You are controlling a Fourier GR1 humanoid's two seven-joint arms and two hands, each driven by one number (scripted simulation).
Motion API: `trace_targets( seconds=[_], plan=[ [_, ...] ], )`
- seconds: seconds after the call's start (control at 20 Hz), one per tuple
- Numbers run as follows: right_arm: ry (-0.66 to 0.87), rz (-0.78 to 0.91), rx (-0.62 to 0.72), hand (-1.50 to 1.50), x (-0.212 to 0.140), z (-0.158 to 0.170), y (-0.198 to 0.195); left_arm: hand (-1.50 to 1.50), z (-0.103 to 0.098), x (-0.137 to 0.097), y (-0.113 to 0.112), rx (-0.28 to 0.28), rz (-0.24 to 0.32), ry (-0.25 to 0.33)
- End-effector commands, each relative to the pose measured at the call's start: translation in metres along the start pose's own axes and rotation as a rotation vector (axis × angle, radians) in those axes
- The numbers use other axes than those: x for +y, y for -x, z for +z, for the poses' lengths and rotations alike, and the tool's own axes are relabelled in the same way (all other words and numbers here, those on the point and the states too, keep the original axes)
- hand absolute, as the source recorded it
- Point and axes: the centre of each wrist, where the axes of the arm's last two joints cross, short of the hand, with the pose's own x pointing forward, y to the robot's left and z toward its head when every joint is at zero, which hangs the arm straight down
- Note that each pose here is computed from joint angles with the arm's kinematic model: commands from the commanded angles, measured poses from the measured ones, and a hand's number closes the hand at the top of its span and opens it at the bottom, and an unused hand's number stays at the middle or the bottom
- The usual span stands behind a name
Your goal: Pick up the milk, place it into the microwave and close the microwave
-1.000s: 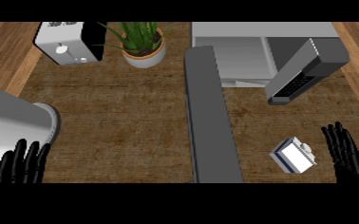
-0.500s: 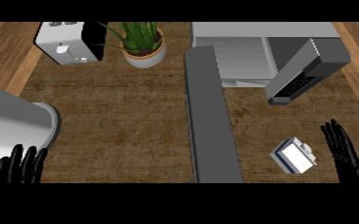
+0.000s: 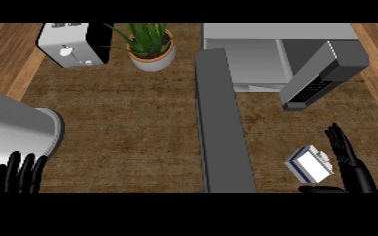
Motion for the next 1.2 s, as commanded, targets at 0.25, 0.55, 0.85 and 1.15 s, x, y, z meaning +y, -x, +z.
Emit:
trace_targets(
  seconds=[0.25,0.55,0.85,1.15],
  plan=[
    [-0.079,-0.038,0.013,-1.5,0.001,0.004,0.022,-1.5,0.005,0.009,-0.009,0.009,0.024,-0.007],
    [-0.097,-0.132,0.045,-1.5,-0.003,-0.005,0.031,-1.5,0.007,-0.006,0.008,-0.008,0.01,0.011],
    [-0.077,-0.136,0.013,-1.5,-0.019,-0.01,0.028,-1.5,0.004,0.004,0.013,0.007,0.002,0.012],
    [-0.055,-0.232,-0.019,-1.5,0.016,-0.008,0.037,-1.5,0.002,0.001,0.013,-0.002,0.024,0.0]
  ],
)
